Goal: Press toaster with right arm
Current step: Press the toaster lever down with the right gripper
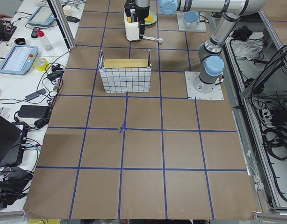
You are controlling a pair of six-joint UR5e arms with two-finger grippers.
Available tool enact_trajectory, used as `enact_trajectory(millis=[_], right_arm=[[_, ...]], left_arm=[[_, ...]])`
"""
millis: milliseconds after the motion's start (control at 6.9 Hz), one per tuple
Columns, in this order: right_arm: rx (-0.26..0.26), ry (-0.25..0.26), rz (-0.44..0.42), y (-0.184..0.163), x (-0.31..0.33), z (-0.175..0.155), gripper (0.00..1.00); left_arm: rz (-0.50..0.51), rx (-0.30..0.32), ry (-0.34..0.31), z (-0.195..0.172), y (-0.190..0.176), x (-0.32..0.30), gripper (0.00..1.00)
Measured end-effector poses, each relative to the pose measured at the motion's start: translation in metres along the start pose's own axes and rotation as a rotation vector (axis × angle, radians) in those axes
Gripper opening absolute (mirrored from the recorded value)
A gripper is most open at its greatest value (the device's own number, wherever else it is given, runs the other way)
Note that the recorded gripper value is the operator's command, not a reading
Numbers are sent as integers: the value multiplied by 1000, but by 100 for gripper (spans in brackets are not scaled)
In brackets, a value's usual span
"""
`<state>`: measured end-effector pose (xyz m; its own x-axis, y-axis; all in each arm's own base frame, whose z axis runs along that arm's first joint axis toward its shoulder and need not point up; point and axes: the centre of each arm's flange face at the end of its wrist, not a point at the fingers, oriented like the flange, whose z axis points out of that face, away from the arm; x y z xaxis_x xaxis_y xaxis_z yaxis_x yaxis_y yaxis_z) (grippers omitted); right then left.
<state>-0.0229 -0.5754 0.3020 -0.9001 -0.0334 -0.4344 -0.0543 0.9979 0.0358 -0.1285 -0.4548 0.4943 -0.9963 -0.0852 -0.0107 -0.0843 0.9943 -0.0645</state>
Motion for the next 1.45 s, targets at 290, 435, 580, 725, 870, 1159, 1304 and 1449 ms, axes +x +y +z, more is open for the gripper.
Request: enact_trajectory(millis=[290, 435, 580, 725, 870, 1159, 1304, 1449], right_arm=[[-14, 0, 6, -2, 5, 7, 0], [-21, 3, 8, -3, 7, 10, 0], [-28, 5, 11, -4, 10, 13, 0], [-34, 5, 14, -4, 11, 16, 0], [-40, 3, 17, -4, 13, 19, 0], [-49, 0, 24, -2, 15, 25, 0], [-51, 0, 27, -2, 16, 27, 0], [-55, -1, 30, -2, 18, 29, 0]], left_arm=[[0, 0, 1, 0, 0, 0, 100], [0, 0, 1, 0, 0, 0, 100], [0, 0, 1, 0, 0, 0, 100], [1, 0, 0, 0, 0, 0, 100], [0, 0, 0, 0, 0, 0, 100], [1, 0, 0, 0, 0, 0, 100], [1, 0, 0, 0, 0, 0, 100], [0, 0, 0, 0, 0, 0, 100]])
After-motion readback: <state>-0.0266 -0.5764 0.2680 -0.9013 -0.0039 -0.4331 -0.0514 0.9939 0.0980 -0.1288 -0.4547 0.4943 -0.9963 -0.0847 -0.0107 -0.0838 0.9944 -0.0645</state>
